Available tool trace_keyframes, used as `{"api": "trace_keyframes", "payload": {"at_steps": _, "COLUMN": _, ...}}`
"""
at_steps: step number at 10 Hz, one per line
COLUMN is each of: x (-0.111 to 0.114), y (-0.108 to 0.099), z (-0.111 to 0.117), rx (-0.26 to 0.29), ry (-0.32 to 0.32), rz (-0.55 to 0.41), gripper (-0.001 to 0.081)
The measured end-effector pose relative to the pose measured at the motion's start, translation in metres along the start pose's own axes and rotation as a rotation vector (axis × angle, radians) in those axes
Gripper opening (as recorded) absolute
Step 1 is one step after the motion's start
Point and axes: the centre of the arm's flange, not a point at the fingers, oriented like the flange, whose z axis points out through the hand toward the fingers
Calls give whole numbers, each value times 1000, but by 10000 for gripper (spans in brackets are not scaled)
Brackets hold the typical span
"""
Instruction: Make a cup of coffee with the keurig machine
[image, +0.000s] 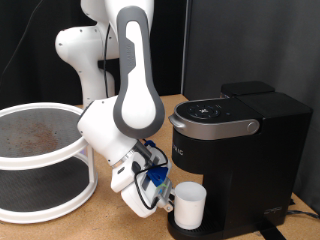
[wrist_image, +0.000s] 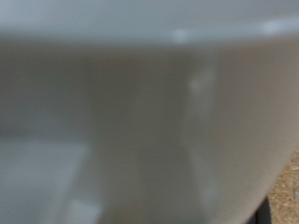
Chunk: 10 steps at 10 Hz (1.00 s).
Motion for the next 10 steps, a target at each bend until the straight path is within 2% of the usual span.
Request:
{"api": "trace_keyframes", "payload": {"at_steps": 1, "x": -2, "y": 0, "z": 0, "rx": 5, "ry": -8, "rz": 0, "gripper": 324}}
{"api": "trace_keyframes", "payload": {"at_steps": 2, "x": -6, "y": 2, "z": -2, "rx": 13, "ry": -24, "rz": -1, "gripper": 324}}
{"api": "trace_keyframes", "payload": {"at_steps": 3, "x": -9, "y": 4, "z": -6, "rx": 31, "ry": -42, "rz": -1, "gripper": 521}}
{"api": "trace_keyframes", "payload": {"at_steps": 4, "x": -13, "y": 7, "z": -12, "rx": 51, "ry": -60, "rz": 1, "gripper": 675}}
{"api": "trace_keyframes", "payload": {"at_steps": 5, "x": -16, "y": 9, "z": -21, "rx": 73, "ry": -70, "rz": 7, "gripper": 675}}
{"api": "trace_keyframes", "payload": {"at_steps": 6, "x": -18, "y": 11, "z": -31, "rx": 89, "ry": -71, "rz": 16, "gripper": 782}}
{"api": "trace_keyframes", "payload": {"at_steps": 8, "x": -18, "y": 12, "z": -48, "rx": 88, "ry": -65, "rz": 44, "gripper": 799}}
{"api": "trace_keyframes", "payload": {"at_steps": 10, "x": -20, "y": 13, "z": -48, "rx": 85, "ry": -75, "rz": 41, "gripper": 799}}
